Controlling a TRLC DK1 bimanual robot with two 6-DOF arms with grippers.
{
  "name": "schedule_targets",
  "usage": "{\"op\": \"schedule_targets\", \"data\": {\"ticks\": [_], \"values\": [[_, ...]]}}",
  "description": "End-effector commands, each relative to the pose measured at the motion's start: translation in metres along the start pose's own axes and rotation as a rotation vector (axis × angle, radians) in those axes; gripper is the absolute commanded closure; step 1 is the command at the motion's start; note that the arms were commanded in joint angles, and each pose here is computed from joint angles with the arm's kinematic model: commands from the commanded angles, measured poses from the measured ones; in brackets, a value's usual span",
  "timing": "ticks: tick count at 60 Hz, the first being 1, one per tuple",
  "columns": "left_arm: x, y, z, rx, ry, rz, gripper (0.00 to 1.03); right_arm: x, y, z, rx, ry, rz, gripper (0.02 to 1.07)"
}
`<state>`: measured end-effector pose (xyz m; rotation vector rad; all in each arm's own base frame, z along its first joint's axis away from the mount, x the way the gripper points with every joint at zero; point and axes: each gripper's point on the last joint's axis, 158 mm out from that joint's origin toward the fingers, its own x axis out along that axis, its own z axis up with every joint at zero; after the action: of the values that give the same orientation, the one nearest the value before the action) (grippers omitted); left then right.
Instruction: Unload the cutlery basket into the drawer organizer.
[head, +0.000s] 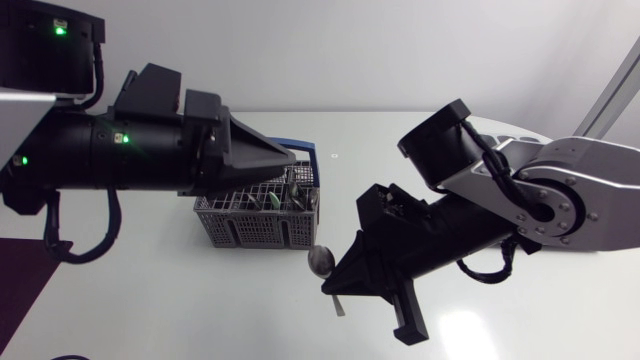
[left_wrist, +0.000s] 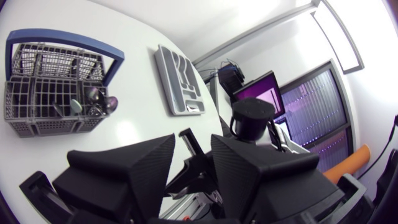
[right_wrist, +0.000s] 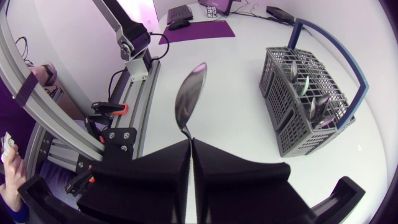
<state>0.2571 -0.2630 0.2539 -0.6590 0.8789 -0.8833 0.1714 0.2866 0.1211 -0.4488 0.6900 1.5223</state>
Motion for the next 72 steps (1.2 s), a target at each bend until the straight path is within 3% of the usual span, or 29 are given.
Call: {"op": "schedule_targets", "data": {"ticks": [1,20,46,57,64,72], "values": [[-0.004,0.012,0.021,-0.071,-0.029,0.035,0.55,-0.002,-0.005,-0.012,0.013,0.028,-0.005,1.01],[-0.012,0.078,0.044,-0.097,-0.073,0.258,0.55,-0.044,-0.056,-0.051,0.061,0.094,-0.152,1.01],[-0.014,0.131,0.026,-0.06,-0.031,0.549,0.55,-0.106,-0.111,-0.12,0.076,0.222,-0.337,1.01],[-0.018,0.144,0.012,-0.124,0.012,0.681,0.55,-0.13,-0.127,-0.139,0.065,0.291,-0.409,1.01],[-0.025,0.151,0.004,-0.222,0.062,0.759,0.55,-0.14,-0.132,-0.151,0.049,0.341,-0.437,1.01],[-0.027,0.158,0.009,-0.295,0.048,0.784,0.56,-0.151,-0.137,-0.168,0.023,0.407,-0.464,1.01]]}}
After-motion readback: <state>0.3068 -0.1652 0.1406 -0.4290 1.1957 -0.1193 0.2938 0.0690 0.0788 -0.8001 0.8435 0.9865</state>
